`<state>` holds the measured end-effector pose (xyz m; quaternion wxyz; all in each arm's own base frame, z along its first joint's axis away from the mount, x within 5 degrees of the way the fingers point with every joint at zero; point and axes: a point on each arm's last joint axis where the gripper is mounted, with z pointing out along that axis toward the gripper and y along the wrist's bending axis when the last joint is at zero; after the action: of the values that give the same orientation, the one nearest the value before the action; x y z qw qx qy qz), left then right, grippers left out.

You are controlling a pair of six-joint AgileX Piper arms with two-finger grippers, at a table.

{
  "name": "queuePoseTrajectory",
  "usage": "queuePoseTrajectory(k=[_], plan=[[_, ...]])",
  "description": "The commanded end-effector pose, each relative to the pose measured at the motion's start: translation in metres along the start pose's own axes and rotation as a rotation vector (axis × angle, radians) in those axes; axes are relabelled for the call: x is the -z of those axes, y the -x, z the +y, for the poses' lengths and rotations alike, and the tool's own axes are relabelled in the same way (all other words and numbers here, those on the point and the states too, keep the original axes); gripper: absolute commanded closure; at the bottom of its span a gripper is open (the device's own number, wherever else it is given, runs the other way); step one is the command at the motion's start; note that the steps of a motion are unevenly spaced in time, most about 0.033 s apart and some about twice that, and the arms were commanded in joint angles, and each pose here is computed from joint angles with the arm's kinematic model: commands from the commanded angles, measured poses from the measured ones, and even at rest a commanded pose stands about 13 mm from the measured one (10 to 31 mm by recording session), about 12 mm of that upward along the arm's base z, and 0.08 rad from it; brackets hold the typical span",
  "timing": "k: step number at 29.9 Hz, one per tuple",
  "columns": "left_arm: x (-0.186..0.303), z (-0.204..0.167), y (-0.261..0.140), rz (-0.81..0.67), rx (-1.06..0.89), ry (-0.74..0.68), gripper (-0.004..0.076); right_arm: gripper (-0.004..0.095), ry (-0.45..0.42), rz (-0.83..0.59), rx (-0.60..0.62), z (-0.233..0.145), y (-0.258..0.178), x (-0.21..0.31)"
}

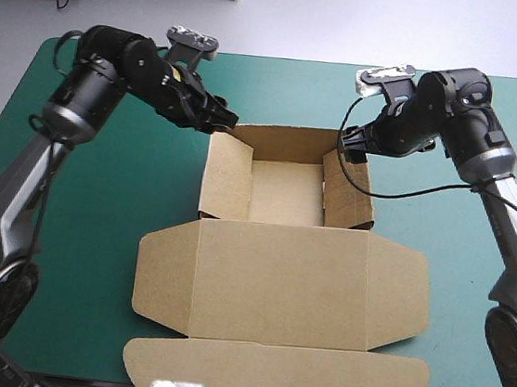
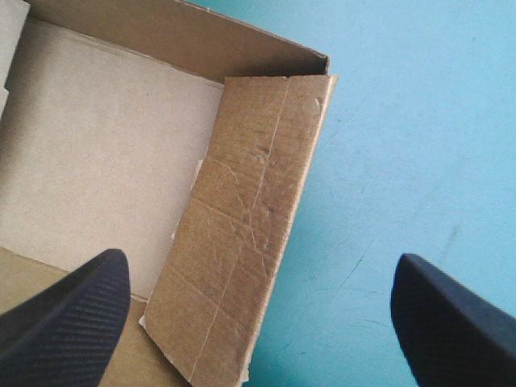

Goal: Fold the box

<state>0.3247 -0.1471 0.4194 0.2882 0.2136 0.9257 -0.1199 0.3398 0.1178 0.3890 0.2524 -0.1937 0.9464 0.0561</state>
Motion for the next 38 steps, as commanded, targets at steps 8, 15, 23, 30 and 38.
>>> queuePoseTrajectory(k=[8,15,23,30,38], plan=[[0.135,-0.006,-0.070,-0.182,-0.156,0.169,0.0730,0.0099,-0.009,-0.095,0.021,0.002,-0.001,0.040],[0.131,-0.006,-0.151,-0.080,-0.136,0.168,0.0730,0.0099,0.020,-0.030,0.008,0.002,0.004,0.009],[0.104,-0.004,-0.219,0.039,0.013,0.161,0.0730,0.0099,0.039,0.118,-0.005,0.000,0.008,-0.058],[0.096,-0.003,-0.233,0.070,0.033,0.159,0.0731,0.0129,0.096,0.232,-0.036,0.002,0.004,-0.112],[0.096,-0.004,-0.233,0.068,0.037,0.147,0.0731,0.0685,0.107,0.229,-0.017,0.003,0.005,-0.111]])
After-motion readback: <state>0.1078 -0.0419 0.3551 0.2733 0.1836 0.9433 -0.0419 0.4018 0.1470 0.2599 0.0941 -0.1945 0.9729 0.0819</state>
